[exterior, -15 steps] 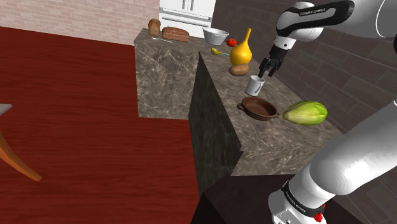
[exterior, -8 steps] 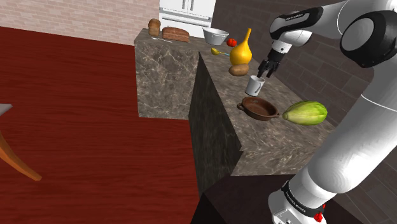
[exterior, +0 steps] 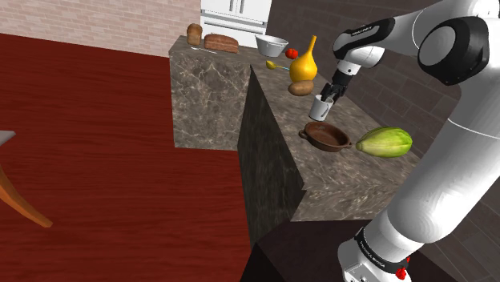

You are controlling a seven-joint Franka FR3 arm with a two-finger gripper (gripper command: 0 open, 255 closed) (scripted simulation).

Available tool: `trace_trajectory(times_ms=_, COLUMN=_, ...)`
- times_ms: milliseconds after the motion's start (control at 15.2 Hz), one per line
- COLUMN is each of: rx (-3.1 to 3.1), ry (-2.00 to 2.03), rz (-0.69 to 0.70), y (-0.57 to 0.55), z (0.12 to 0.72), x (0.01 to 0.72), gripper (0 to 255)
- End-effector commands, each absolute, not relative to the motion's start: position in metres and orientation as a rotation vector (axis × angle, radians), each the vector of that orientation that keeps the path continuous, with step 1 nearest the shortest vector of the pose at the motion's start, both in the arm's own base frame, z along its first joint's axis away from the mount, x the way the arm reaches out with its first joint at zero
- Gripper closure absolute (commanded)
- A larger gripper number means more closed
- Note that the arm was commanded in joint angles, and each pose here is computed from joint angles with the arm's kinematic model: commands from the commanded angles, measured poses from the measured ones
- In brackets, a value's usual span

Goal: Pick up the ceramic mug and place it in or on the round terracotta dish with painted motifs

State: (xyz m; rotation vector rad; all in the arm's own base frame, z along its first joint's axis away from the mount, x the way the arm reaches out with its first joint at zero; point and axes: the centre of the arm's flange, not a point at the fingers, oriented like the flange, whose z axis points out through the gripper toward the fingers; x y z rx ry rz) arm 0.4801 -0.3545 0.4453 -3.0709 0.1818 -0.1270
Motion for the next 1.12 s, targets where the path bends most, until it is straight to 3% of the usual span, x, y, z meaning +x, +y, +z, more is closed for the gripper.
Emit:
trace_trajectory(times_ms=0, rx=-3.071, ry=0.182, rz=-0.128, y=-0.3547, z=0.443, x=0.4802, gripper=0)
trace_trajectory(times_ms=396, rx=-3.071, ry=0.182, rz=-0.127, y=-0.3547, z=0.4431, x=0.4802, gripper=0)
trace_trajectory(times_ms=462, rx=-3.071, ry=0.182, rz=-0.127, y=-0.3547, z=0.4431, x=0.4802, gripper=255)
trace_trajectory(times_ms=1056, rx=-3.071, ry=0.182, rz=-0.128, y=-0.3547, z=0.443, x=0.4802, gripper=255)
